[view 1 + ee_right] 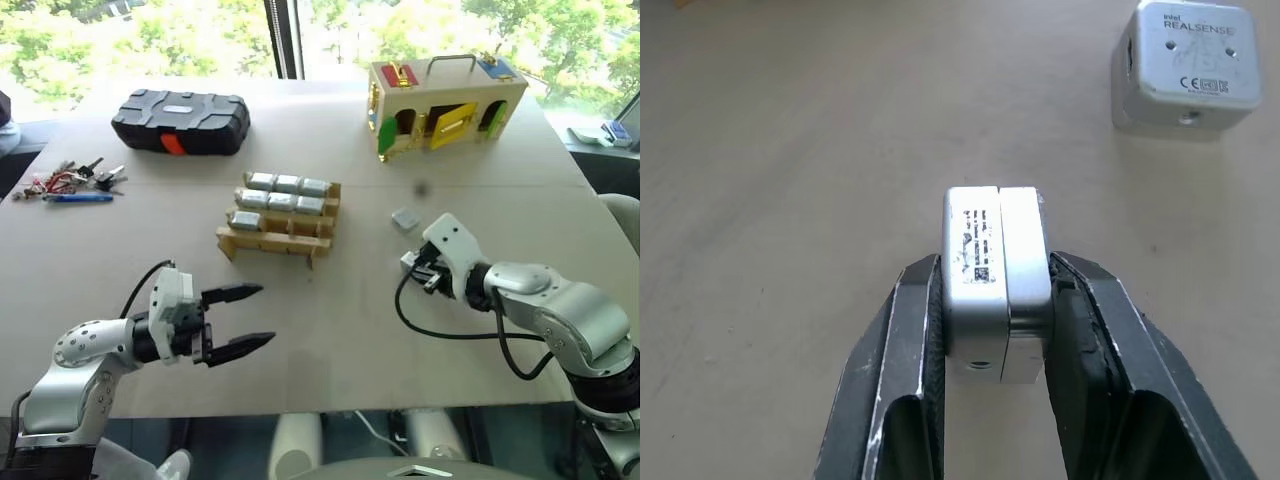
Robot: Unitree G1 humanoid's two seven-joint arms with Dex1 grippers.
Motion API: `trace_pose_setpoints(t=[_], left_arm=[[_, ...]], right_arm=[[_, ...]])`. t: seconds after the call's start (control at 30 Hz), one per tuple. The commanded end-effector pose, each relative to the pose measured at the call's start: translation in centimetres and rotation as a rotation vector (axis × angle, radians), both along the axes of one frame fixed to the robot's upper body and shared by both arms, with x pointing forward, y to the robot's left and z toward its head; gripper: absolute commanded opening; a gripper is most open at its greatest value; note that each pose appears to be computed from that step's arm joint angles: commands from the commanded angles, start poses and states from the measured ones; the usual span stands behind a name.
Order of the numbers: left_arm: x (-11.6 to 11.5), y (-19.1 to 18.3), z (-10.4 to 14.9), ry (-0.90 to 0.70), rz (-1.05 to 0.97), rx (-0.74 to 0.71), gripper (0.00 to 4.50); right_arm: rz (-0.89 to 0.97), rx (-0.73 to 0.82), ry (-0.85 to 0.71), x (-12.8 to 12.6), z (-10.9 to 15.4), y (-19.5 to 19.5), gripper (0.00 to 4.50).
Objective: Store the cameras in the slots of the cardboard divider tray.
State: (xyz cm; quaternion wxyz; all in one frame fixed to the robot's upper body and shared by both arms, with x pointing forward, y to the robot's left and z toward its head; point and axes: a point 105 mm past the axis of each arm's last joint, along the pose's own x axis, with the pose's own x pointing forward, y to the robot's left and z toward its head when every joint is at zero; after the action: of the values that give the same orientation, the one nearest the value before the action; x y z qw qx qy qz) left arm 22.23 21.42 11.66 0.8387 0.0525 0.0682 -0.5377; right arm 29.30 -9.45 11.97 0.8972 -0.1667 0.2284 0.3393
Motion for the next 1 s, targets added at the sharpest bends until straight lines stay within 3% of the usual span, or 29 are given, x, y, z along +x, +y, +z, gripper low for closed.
trace_pose_setpoints(t=[0.03, 0.13, 0.3, 0.47, 0.67, 1.0], left_arm=[[0.2, 0.7, 1.3, -0.083, 0.047, -0.002, 4.5], [0.4, 1.0, 1.9, -0.109, 0.084, -0.083, 4.5], [0.8, 3.2, 2.5, -0.104, 0.198, -0.156, 4.5], [1.7, 5.8, 2.3, -0.11, 0.333, -0.17, 4.5], [2.5, 7.5, 3.0, -0.145, 0.438, -0.182, 4.5], [2.0, 8.8, 3.4, -0.15, 0.515, -0.205, 4.5]], right_arm=[[0.03, -0.017, -0.05, 0.2, 0.7, 0.1, 0.82], [0.065, -0.034, -0.111, 0.5, 1.3, 0.2, 0.82], [0.381, 0.032, -0.346, 0.4, 6.7, 4.3, 0.82], [0.529, 0.14, -0.444, 2.0, 10.0, 8.8, 0.82], [0.628, 0.186, -0.481, 3.4, 10.0, 13.1, 0.82], [0.679, 0.266, -0.445, 3.8, 9.3, 18.6, 0.82]])
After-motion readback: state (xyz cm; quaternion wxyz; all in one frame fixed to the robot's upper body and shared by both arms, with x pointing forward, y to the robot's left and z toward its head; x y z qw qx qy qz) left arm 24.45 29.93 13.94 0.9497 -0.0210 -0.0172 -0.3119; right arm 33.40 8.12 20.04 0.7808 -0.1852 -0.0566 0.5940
